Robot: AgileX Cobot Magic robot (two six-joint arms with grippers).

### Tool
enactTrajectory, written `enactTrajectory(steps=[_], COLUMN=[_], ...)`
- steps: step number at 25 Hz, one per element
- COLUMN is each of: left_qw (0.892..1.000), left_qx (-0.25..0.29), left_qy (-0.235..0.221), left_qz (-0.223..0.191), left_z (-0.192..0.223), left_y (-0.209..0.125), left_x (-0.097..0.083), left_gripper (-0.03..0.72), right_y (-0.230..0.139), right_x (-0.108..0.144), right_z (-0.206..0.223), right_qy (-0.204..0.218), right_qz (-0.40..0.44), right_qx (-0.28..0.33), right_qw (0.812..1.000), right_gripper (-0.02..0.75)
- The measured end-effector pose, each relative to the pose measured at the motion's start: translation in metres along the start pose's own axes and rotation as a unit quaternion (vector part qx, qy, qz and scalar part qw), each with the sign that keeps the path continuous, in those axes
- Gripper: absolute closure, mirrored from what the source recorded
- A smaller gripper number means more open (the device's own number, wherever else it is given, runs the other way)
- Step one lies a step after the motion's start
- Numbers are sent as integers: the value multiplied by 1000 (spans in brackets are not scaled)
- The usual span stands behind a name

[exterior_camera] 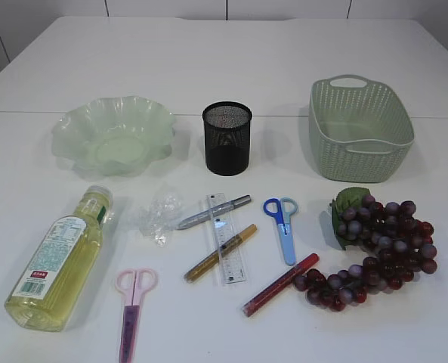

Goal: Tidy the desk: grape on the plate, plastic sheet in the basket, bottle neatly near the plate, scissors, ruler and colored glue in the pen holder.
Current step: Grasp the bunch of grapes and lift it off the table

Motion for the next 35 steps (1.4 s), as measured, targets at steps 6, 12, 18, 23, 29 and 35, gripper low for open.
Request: enactTrajectory(steps=[6, 12, 18, 23, 29, 35], left_qw=[1000, 1000, 1000, 1000, 1000, 1000], left_qx=[0, 0, 0, 0, 0, 0], left_qy=[0, 0, 0, 0, 0, 0], left_qz=[0, 0, 0, 0, 0, 0], left_z=[0, 0, 0, 0, 0, 0], left_y=[0, 0, 0, 0, 0, 0], left_x=[0, 0, 0, 0, 0, 0], left_gripper=[253, 253, 253, 253, 253, 253], right_y=[0, 3, 20, 30, 27, 26], right_x=[1, 13, 16, 14, 18, 18], right_z=[0, 3, 19, 35, 49, 57], right_qy=[3, 47, 86, 99, 116, 106], right_qz=[1, 17, 47, 71, 83, 141], right_qx=[-1, 42, 119, 177, 222, 253], right_qw=[1000, 998, 988, 977, 965, 951], right_gripper=[162, 162, 162, 162, 162, 162])
Point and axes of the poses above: a point on each arm's last joint axis where the gripper is mounted, z pointing out along that axis toward the gripper, x along the wrist's bending axis when the last joint is at zero, y = z × x, the point moved 10 cm from there along z, pointing out along that axis toward the gripper, and after that the axes turned 12 degrees about -z, right-handed, at the moved point
